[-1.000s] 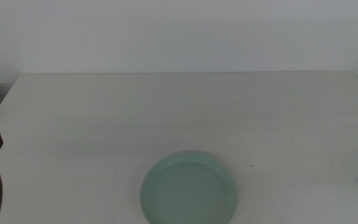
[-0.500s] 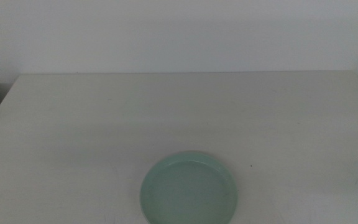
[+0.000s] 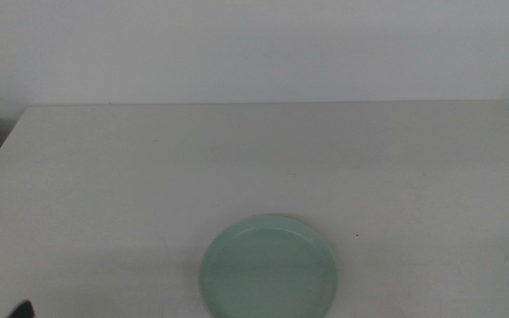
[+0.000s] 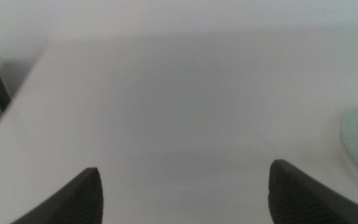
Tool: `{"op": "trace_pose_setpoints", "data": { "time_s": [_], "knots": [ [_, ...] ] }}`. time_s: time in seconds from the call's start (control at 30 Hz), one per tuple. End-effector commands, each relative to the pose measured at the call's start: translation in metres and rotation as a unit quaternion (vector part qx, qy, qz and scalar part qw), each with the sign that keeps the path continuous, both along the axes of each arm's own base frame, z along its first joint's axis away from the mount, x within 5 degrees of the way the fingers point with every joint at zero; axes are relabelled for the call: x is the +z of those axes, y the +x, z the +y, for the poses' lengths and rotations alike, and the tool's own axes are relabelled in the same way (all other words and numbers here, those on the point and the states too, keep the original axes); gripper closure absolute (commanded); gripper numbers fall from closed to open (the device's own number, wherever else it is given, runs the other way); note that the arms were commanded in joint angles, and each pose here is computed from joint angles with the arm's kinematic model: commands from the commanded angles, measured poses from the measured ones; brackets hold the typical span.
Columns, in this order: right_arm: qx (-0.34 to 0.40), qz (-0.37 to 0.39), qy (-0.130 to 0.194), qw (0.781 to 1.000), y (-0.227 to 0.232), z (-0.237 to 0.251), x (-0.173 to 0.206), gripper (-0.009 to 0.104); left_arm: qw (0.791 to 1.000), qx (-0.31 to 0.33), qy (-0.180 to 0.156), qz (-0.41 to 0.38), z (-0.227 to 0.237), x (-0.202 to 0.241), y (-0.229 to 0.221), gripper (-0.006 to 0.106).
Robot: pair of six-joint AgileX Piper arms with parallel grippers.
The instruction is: Stack the three bowls on top of each other.
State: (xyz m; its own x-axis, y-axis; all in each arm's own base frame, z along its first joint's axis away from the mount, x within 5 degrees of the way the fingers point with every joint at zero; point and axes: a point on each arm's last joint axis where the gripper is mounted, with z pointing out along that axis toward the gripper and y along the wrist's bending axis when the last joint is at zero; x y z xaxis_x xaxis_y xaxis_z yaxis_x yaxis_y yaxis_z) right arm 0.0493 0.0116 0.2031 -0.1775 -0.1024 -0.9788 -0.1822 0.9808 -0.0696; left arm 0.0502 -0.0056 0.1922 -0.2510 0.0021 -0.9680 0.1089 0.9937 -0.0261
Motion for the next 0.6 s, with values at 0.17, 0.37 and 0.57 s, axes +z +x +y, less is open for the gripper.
{"op": "trace_pose_setpoints", "data": {
  "time_s": [0.17, 0.37, 0.57],
  "knots": [
    [-0.015, -0.035, -0.003, 0.999, 0.002, -0.002, -0.009, 0.047, 1.0, 0.001, -0.006, -0.017, 0.0, -0.014, 0.003, 0.012],
    [-0.015, -0.02, -0.012, 1.0, 0.003, -0.003, -0.019, 0.047, 1.0, 0.001, -0.007, -0.021, 0.0, -0.013, 0.003, 0.012],
    [-0.015, -0.02, -0.014, 1.0, 0.003, -0.003, -0.019, 0.047, 1.0, 0.001, 0.022, -0.022, 0.001, -0.013, 0.003, 0.012]
  ]
}}
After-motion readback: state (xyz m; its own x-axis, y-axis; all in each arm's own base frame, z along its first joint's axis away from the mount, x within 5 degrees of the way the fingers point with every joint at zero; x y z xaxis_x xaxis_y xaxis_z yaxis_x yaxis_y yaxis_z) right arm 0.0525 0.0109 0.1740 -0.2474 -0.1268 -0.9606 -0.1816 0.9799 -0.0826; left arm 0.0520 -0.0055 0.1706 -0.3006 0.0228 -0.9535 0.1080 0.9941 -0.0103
